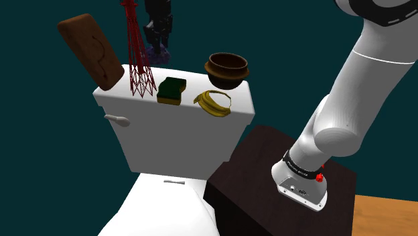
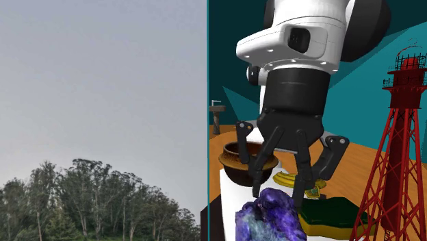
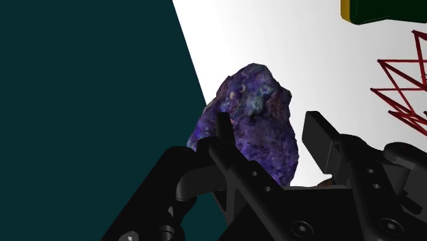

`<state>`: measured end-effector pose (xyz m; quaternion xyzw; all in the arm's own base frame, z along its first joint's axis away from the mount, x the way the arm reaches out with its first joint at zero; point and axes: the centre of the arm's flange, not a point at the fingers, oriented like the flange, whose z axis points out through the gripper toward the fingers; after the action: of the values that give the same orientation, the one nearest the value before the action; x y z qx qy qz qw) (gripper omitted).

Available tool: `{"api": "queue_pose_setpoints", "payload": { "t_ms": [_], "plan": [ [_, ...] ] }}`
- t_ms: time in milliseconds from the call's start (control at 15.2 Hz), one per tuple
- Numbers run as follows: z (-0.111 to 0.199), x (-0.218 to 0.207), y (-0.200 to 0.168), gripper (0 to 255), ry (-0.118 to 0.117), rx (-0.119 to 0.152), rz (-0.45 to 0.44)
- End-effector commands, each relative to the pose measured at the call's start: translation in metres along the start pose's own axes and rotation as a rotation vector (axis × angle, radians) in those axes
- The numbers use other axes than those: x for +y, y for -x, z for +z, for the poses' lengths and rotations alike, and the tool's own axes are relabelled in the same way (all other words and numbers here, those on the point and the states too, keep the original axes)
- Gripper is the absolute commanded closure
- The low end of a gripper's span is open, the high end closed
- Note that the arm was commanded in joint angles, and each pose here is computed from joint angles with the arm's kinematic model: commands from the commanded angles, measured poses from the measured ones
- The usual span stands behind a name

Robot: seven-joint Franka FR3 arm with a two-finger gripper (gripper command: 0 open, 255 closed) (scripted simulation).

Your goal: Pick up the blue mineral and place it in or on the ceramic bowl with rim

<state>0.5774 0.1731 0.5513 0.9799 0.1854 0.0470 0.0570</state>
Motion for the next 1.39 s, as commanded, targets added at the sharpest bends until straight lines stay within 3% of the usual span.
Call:
{"api": "queue_pose_setpoints", "payload": {
  "t_ms": [0, 1320],
  "plan": [
    [-0.012, 0.001, 0.000, 255, 0.000, 0.000, 0.000],
    [-0.117, 0.015, -0.008, 255, 0.000, 0.000, 0.000]
  ]
}}
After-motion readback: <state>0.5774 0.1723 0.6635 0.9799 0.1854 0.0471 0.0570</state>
